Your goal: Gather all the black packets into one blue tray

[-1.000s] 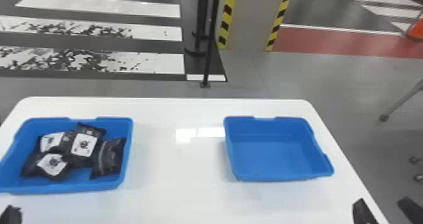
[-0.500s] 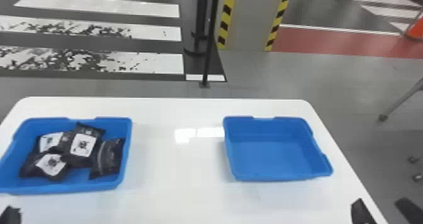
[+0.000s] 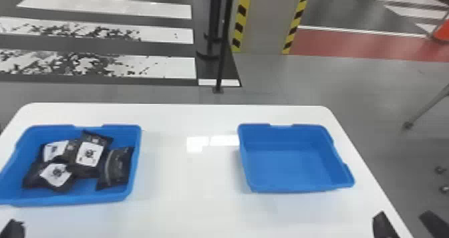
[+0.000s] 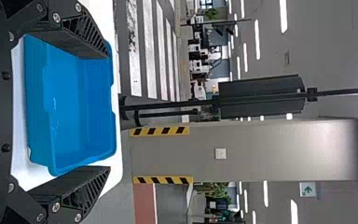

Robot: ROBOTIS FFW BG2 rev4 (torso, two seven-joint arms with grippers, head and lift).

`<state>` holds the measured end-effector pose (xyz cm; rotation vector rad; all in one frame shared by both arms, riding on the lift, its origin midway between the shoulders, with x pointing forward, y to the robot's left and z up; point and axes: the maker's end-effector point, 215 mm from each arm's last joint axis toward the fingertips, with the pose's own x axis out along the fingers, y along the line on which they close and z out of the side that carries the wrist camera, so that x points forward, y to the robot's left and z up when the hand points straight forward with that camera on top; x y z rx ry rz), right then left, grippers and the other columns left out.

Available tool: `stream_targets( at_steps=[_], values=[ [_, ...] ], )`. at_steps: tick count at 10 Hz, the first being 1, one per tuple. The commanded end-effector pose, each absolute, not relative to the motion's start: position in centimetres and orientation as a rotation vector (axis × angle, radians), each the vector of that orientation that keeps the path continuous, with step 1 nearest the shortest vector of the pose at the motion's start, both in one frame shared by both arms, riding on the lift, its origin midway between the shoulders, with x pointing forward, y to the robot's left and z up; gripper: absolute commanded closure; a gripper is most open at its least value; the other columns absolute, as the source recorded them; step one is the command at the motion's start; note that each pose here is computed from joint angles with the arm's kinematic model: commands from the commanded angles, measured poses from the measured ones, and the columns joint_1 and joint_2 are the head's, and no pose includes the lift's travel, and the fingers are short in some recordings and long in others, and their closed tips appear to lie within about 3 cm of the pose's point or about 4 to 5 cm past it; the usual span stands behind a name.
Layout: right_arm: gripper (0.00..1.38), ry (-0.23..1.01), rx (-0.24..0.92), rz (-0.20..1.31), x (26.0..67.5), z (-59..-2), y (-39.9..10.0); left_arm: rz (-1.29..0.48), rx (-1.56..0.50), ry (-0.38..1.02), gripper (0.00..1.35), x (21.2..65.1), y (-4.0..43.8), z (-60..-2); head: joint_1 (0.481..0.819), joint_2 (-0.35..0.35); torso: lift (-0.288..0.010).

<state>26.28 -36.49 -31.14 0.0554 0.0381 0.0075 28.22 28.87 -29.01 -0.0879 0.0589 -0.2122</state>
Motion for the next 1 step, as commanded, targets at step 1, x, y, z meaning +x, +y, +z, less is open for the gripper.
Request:
stream_targets(
  at_steps=[1],
  values=[
    [0.19, 0.038, 0.064, 0.002, 26.21, -31.23, -36.60, -0.212, -0.088, 0.059, 0.28, 28.22, 28.87, -29.01, 0.695, -0.169, -0.110]
  ],
)
